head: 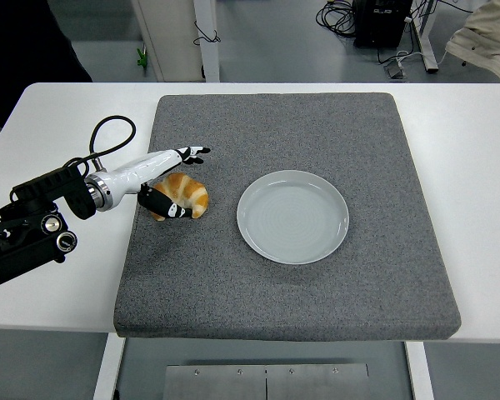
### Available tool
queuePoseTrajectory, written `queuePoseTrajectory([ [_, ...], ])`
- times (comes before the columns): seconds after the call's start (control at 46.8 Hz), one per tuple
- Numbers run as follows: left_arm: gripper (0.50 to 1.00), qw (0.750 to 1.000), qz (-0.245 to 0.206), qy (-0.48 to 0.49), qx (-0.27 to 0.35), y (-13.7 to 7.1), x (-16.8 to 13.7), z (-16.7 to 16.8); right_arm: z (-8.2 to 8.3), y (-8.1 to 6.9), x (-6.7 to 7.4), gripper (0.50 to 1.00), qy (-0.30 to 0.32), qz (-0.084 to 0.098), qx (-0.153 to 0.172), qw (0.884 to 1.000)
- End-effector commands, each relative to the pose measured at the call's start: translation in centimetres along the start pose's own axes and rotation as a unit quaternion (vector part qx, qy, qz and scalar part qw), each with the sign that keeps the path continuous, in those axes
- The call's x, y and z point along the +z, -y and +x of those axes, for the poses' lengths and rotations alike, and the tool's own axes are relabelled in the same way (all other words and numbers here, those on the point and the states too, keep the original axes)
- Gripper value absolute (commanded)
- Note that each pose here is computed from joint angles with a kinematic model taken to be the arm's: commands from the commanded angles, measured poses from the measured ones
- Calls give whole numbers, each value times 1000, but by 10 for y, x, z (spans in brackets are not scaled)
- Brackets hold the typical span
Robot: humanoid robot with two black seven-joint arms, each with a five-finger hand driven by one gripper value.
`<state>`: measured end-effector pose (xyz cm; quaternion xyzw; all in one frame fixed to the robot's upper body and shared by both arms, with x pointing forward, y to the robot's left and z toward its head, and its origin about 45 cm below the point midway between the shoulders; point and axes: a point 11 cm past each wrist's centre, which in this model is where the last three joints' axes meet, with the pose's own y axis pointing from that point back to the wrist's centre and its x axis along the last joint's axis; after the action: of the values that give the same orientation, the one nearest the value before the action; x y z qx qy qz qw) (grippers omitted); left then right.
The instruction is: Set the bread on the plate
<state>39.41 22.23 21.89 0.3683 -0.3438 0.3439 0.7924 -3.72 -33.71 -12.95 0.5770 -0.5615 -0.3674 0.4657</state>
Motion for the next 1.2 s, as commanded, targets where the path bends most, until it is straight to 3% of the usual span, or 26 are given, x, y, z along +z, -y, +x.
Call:
queuePoseTrajectory([
  [0.0, 893, 1000, 1, 3, -3, 0, -1, -3, 0, 0, 0, 1000, 0, 0, -1, 1000],
  [0.363, 890, 1000, 11, 17, 3, -2, -9, -2, 0, 0, 0, 1000, 0, 0, 0, 1000],
  [0.598, 830, 999, -3, 37, 1, -1, -6, -6, 0, 0, 0, 1000, 0, 0, 0, 1000],
  [1.026, 618, 999, -10, 40, 4, -1, -15, -7, 0, 0, 0, 1000, 0, 0, 0, 1000],
  [1.175, 611, 999, -12, 35, 3, -1, -15, -7, 0, 0, 0, 1000, 0, 0, 0, 1000],
])
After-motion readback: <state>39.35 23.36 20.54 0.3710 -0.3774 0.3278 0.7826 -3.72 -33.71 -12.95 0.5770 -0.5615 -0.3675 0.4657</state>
